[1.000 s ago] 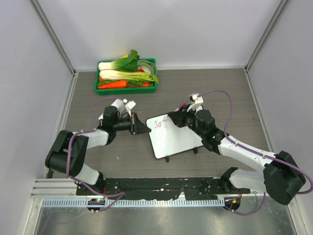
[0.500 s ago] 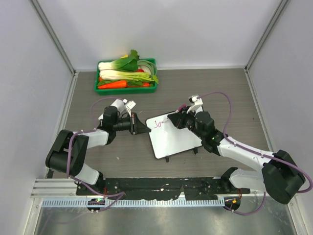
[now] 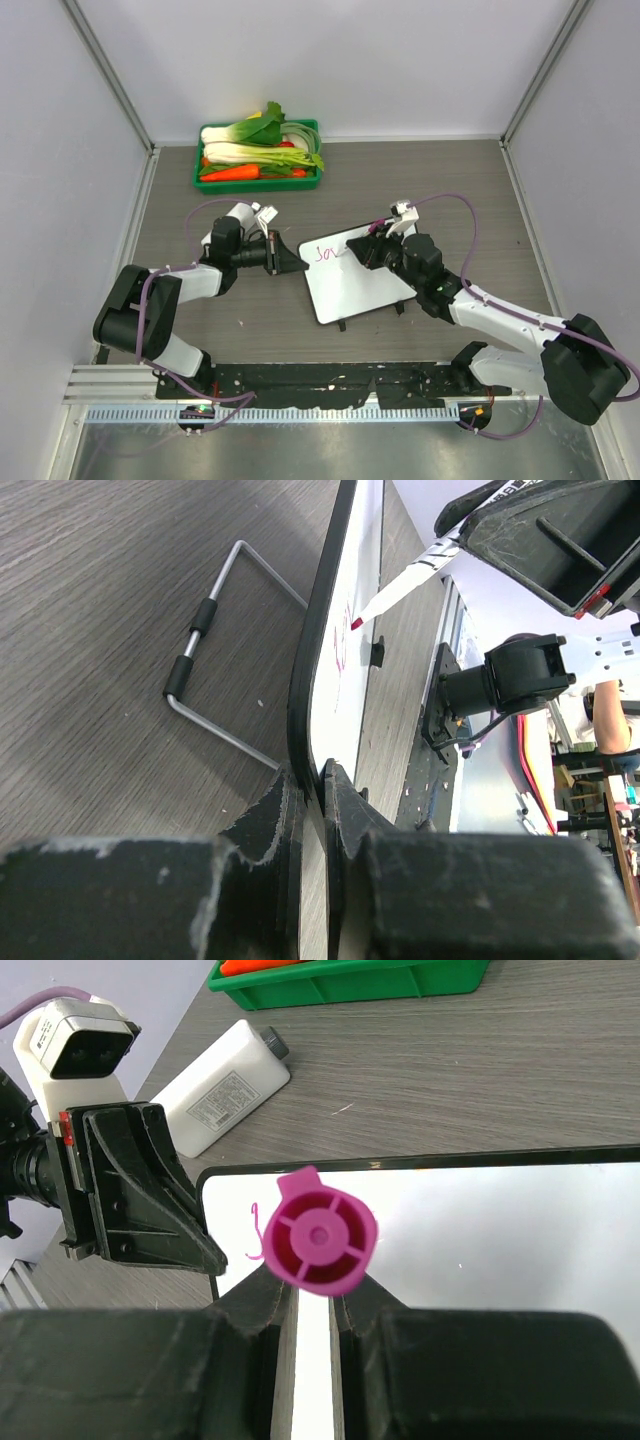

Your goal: Write a sentence on the whiteboard

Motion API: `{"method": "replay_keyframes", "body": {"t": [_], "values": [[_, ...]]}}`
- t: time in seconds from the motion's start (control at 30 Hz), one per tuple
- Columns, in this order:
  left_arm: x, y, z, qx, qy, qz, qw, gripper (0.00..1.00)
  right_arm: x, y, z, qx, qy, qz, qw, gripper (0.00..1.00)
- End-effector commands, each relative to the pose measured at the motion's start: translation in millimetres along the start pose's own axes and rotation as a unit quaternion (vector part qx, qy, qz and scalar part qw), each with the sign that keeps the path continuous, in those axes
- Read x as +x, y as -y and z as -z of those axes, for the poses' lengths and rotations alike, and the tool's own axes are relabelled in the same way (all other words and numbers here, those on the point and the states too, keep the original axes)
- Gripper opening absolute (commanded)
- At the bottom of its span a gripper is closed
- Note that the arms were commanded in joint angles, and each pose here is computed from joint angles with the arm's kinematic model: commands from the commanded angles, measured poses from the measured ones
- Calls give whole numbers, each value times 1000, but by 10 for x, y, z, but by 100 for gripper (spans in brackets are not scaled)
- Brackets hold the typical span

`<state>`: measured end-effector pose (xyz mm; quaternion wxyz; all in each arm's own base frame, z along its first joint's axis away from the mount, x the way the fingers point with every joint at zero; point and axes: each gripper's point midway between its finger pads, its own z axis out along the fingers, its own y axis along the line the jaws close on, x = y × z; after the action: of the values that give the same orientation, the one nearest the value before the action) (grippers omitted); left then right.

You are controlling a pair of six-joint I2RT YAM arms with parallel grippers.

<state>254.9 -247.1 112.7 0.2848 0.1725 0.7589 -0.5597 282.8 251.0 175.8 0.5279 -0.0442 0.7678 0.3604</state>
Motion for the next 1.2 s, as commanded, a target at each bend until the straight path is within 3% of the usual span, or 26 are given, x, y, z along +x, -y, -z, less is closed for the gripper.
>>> {"method": "replay_keyframes", "body": {"t": [0.0,0.3,1.17], "values": [[129,-77,-10,-7,-15,-10,1000,0,-226,-72,7,1,29,-2,1000,1],[128,-76,-11,-6,-15,-10,1000,0,-511,-130,-15,11,64,1,998,1],[127,-81,-17,-6,-16,-8,1000,0,-20,134,12,37,-2,21,999,1]]}}
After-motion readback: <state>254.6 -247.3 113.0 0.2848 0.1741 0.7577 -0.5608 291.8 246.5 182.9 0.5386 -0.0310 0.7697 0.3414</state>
